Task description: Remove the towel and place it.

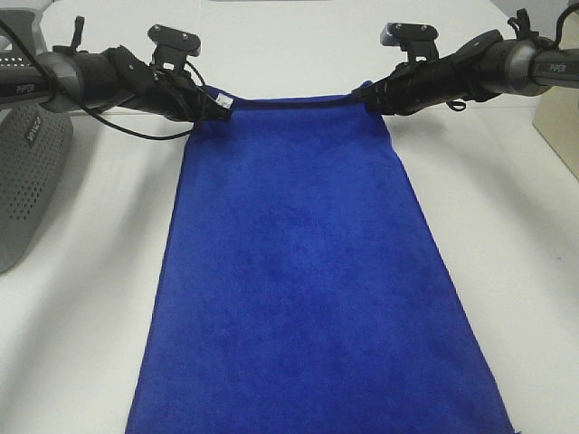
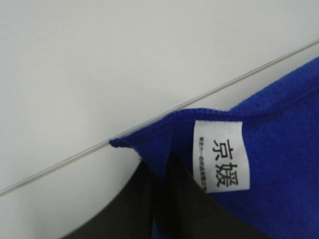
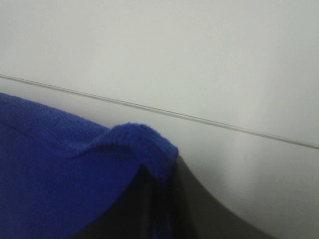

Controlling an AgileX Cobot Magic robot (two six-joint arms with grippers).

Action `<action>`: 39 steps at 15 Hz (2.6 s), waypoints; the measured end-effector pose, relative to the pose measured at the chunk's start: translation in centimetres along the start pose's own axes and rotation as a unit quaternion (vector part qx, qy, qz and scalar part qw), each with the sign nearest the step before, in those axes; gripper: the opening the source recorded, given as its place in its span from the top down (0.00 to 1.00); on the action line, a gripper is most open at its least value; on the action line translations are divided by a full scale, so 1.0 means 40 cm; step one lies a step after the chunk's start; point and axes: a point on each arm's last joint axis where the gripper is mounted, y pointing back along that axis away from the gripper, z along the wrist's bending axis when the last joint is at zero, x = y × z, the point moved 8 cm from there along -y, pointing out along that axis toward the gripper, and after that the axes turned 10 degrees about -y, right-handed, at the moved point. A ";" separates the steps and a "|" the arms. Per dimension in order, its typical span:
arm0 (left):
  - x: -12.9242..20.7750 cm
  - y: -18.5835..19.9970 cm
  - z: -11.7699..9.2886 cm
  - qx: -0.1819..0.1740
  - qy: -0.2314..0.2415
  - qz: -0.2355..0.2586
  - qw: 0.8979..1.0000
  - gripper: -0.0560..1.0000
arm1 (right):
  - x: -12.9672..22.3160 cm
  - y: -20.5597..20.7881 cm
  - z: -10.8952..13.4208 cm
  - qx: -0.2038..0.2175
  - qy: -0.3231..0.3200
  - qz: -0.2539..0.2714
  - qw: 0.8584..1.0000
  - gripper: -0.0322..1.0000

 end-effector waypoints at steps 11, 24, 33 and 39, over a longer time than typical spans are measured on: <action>-0.046 0.017 0.029 -0.028 -0.008 -0.029 0.999 0.38 | -0.007 0.018 0.015 -0.008 -0.014 0.013 1.000 0.35; -0.225 0.617 0.117 -0.042 0.059 0.257 0.964 0.38 | -0.159 0.661 0.146 0.117 -0.058 0.195 0.972 0.22; -0.174 0.810 0.234 -0.050 0.157 0.249 0.954 0.38 | -0.082 0.911 0.115 0.154 -0.126 0.177 0.964 0.22; -0.034 1.129 0.094 -0.065 0.160 0.243 0.954 0.38 | 0.196 1.184 0.240 0.155 -0.117 0.153 0.969 0.22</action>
